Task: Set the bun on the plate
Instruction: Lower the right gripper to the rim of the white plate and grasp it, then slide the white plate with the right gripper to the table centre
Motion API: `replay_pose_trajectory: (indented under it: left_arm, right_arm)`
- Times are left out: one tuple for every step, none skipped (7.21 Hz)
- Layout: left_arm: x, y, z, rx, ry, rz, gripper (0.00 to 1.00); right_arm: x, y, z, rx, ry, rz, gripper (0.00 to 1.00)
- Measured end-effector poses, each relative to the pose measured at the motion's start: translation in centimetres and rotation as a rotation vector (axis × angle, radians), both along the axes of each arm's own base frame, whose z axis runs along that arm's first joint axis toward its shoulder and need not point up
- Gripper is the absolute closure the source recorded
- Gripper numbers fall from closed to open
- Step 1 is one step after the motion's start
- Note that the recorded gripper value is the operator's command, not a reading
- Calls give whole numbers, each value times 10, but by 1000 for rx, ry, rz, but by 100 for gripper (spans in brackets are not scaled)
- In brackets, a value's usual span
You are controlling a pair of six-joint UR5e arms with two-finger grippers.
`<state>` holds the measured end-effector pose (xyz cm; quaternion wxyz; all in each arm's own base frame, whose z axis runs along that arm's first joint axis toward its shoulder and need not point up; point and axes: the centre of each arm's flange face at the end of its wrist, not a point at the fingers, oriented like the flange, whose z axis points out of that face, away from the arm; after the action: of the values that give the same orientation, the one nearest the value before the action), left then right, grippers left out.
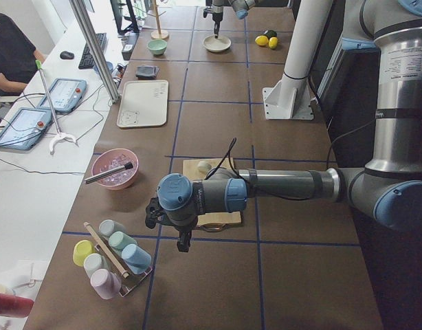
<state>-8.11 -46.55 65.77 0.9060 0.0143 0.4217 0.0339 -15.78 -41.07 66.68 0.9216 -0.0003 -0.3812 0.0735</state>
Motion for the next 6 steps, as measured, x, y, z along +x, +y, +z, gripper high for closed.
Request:
replay_pose_trajectory:
  left_arm:
    - [0,0,0,1,0,0,0]
    - [0,0,0,1,0,0,0]
    - [0,-1,-2,3,0,0,0]
    - [0,0,-4,7,0,-1,0]
    - [0,0,-5,9,-1,-1,0]
    - [0,1,-5,9,-1,-1,0]
  right_arm:
    - [0,-1,-4,2,-6,3,100]
    - [0,-2,-14,13,-20,3,100]
    - [4,-3,-36,34,-54,7,100]
    - [15,-7,-60,52,-104,18,100]
    - [26,-11,-83,67,-152,28,100]
    - [30,-19,-105,76,-192,45,100]
